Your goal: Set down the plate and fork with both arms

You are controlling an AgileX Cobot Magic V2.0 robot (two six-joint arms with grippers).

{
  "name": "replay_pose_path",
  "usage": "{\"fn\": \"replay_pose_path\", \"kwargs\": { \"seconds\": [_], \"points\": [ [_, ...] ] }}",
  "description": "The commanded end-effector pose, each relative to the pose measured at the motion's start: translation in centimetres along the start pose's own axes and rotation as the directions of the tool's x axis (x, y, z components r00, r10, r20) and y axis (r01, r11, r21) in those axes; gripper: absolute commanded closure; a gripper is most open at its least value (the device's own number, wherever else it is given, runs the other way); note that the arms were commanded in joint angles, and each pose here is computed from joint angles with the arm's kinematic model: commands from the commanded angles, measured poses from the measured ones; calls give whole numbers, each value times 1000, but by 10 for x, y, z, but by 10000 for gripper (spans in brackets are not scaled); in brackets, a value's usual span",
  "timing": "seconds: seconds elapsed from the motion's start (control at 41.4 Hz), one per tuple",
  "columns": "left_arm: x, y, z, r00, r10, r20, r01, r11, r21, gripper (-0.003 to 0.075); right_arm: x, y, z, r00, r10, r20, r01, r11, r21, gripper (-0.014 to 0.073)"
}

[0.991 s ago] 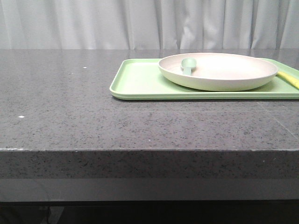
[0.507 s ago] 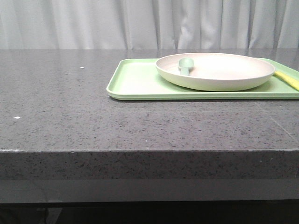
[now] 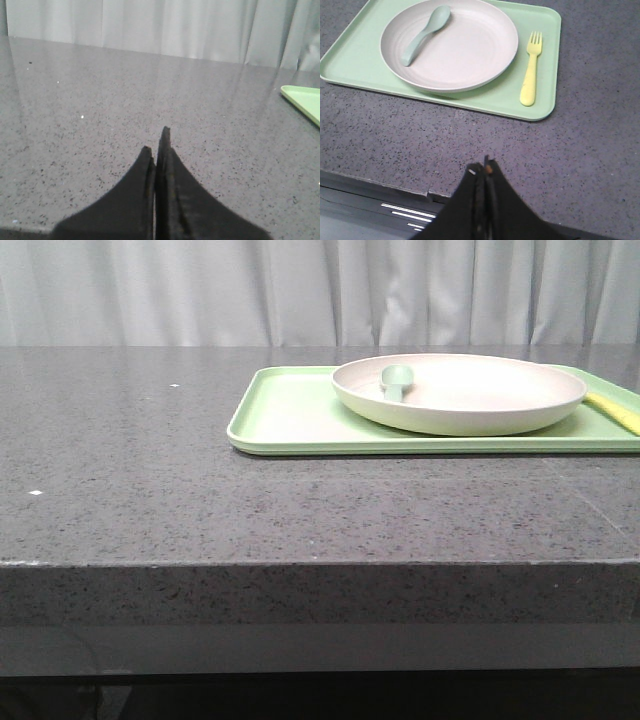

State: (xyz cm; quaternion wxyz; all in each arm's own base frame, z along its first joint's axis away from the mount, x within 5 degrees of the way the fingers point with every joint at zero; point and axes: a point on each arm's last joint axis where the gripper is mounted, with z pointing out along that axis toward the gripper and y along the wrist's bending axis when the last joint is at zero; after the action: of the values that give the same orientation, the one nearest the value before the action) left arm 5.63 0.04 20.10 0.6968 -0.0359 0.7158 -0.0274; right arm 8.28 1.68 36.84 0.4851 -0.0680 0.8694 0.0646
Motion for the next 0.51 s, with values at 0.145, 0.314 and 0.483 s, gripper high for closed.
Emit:
{"fn": "replay_pose_path", "kwargs": {
  "seconds": [0.145, 0.314, 0.483],
  "points": [
    [-15, -3, -3, 983, 4, 184, -13, 999, 49, 738, -12, 0, -4, 996, -13, 92, 13, 1000, 8, 662],
    [-15, -3, -3, 982, 12, 186, -22, 998, 52, 738, -12, 0, -4, 996, -13, 92, 13, 1000, 8, 662],
    [-16, -3, -4, 982, 14, 190, -24, 998, 52, 738, -12, 0, -4, 996, -13, 92, 13, 1000, 8, 662]
  ]
}}
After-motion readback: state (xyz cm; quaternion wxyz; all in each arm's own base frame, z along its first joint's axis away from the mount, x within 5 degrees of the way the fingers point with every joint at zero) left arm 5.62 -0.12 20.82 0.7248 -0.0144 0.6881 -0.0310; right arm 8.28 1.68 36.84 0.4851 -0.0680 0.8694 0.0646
